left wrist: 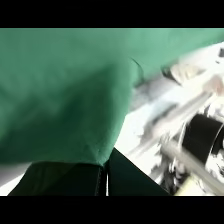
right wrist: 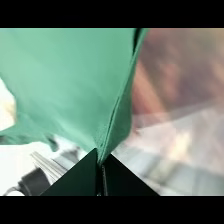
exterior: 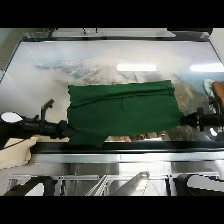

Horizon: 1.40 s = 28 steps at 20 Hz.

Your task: Fold the shirts.

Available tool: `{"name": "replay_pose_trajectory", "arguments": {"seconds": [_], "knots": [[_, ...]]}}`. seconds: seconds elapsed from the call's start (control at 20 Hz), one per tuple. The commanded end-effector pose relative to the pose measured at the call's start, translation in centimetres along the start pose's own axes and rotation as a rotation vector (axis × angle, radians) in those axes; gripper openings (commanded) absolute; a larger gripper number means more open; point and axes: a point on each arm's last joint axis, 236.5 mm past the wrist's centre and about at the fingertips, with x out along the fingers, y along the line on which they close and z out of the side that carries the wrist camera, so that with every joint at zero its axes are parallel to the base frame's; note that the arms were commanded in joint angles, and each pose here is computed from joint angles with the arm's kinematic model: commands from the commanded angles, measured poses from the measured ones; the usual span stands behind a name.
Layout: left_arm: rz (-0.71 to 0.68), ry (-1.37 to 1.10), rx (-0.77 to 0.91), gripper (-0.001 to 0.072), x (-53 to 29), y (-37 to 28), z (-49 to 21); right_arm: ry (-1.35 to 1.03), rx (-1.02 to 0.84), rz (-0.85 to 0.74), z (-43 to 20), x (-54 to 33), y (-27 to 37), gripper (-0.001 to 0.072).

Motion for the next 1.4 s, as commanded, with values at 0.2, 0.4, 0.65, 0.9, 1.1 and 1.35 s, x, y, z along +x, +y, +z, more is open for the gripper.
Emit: {"name": "replay_pose_trajectory", "arguments": {"seconds": [0.2, 0.4, 0.65, 0.9, 1.1, 1.35], "knots": [[0.022, -0.15, 0.085, 0.0029, -3.3, -2.2, 12.5, -0.207, -0.214, 0.008, 9.4, 1.8, 7.4, 0.0013], [0.021, -0.189, 0.078, 0.0029, -4.2, -0.9, 18.9, -0.282, -0.216, -0.007, 14.9, 4.0, 7.1, 0.0013], [0.005, -0.166, 0.075, 0.0029, -3.1, -0.2, 23.1, -0.276, -0.17, -0.002, 18.7, 7.2, 4.3, 0.0013], [-0.007, -0.13, 0.139, 0.0028, -0.2, -1.6, 26.5, -0.285, -0.151, 0.01, 20.1, 9.8, 2.5, 0.0023], [-0.017, -0.138, 0.112, 0.0028, 0.4, -1.2, 29.3, -0.388, -0.109, 0.056, 22.5, 8.7, 3.4, 0.0374], [-0.023, -0.154, 0.114, 0.0028, 0.4, -1.4, 31.4, -0.566, -0.075, 0.184, 26.1, 6.4, 6.3, 0.0362]]}}
